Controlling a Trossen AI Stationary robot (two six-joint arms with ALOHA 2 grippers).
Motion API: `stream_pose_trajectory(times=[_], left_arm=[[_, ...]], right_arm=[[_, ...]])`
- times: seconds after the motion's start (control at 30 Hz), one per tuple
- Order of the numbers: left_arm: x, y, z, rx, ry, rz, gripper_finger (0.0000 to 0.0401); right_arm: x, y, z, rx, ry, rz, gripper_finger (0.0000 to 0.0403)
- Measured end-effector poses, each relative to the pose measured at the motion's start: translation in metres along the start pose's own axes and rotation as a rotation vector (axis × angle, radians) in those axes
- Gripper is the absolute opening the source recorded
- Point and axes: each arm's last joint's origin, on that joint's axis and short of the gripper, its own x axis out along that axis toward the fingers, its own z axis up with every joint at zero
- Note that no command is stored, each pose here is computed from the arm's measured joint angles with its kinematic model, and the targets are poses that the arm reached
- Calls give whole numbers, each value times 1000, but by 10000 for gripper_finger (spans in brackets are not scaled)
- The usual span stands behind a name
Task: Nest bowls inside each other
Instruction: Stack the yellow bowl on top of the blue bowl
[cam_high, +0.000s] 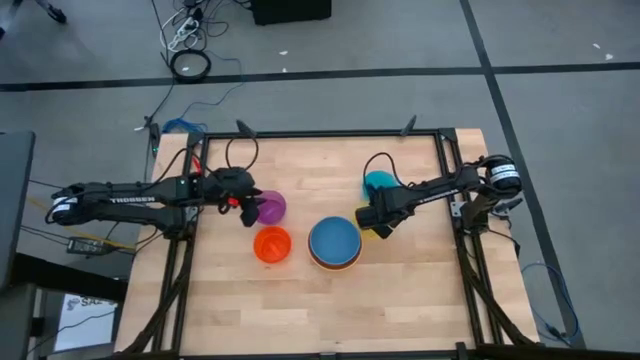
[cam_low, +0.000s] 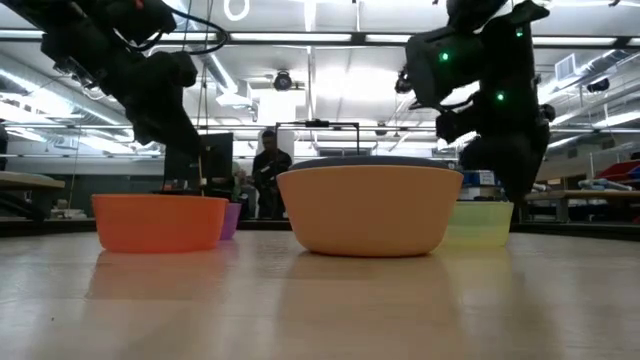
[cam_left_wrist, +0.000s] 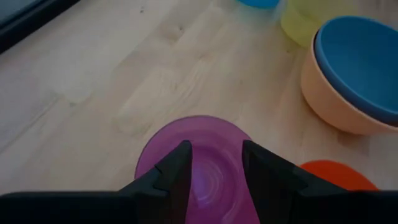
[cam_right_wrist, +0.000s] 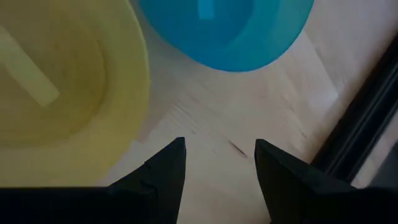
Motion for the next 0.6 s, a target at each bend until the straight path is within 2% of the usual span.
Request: stream_pose_trajectory(times=[0.27, 0.43, 0.6], left_arm=[[0, 0, 1, -1, -10, -3, 149], [0, -1, 3, -4, -28, -8, 149], [0, -1, 2, -6, -26, -7, 149]], right_arm=[[-26, -7, 3, 72, -82, 264, 178], [-29, -7, 5, 90, -112, 312, 178], [-8, 2, 3, 105, -114, 323, 178]])
